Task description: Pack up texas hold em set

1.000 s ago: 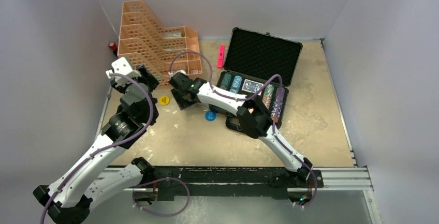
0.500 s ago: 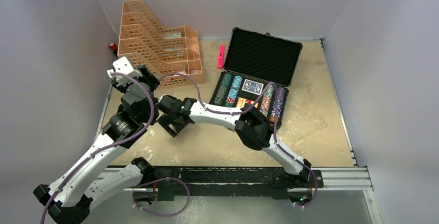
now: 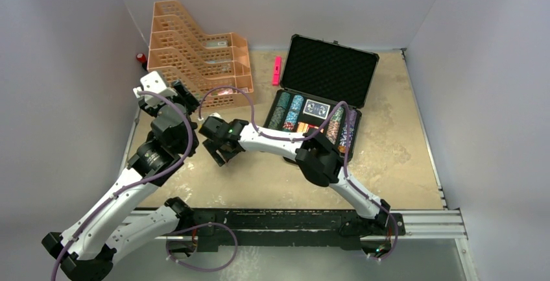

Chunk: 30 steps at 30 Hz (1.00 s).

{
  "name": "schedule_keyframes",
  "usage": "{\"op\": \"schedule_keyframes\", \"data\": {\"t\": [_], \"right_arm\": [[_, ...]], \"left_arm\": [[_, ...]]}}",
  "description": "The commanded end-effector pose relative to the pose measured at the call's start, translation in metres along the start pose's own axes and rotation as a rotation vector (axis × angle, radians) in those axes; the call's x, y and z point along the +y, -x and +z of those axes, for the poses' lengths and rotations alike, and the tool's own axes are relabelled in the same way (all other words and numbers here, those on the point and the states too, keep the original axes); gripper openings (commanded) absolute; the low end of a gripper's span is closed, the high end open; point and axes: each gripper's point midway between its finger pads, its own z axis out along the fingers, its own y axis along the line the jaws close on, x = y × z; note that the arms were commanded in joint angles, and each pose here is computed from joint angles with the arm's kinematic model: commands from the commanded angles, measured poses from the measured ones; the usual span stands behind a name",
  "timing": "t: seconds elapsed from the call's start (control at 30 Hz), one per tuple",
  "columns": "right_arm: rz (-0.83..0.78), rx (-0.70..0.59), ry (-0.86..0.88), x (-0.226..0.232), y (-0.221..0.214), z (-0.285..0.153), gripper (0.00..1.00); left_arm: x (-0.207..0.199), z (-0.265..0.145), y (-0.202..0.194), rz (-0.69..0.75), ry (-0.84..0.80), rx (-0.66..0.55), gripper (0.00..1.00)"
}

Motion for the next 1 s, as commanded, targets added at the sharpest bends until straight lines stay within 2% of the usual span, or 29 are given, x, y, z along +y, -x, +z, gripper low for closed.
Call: {"op": "schedule_keyframes", "data": {"t": [0.0,0.33,0.63,0.73,0.83,0.97], "right_arm": [[0.079,0.018,0.009,0.005,0.000,-0.011,0.81],[0.082,0.017,0.022,0.008,-0.003,-0.001,0.81],[0.074,0.019,-0.012,0.003,-0.006,0.009,0.72],[0.076,0.011,-0.019,0.002,-0.005,0.007,0.65],[0.090,-0.029,-0.029,-0.002,0.006,-0.003,0.61],[0.127,-0.152,-0.035,-0.012,0.034,-0.034,0.61]], "left_arm": [[0.001,0.001,0.006,-0.033,0.005,-0.016,0.57],[0.000,0.001,0.005,-0.032,0.003,-0.015,0.57],[0.000,0.002,0.004,-0.031,0.003,-0.014,0.57],[0.000,0.002,0.004,-0.028,0.006,-0.014,0.57],[0.001,0.002,0.005,-0.031,0.006,-0.015,0.57],[0.002,0.002,0.006,-0.037,0.008,-0.017,0.57]]}}
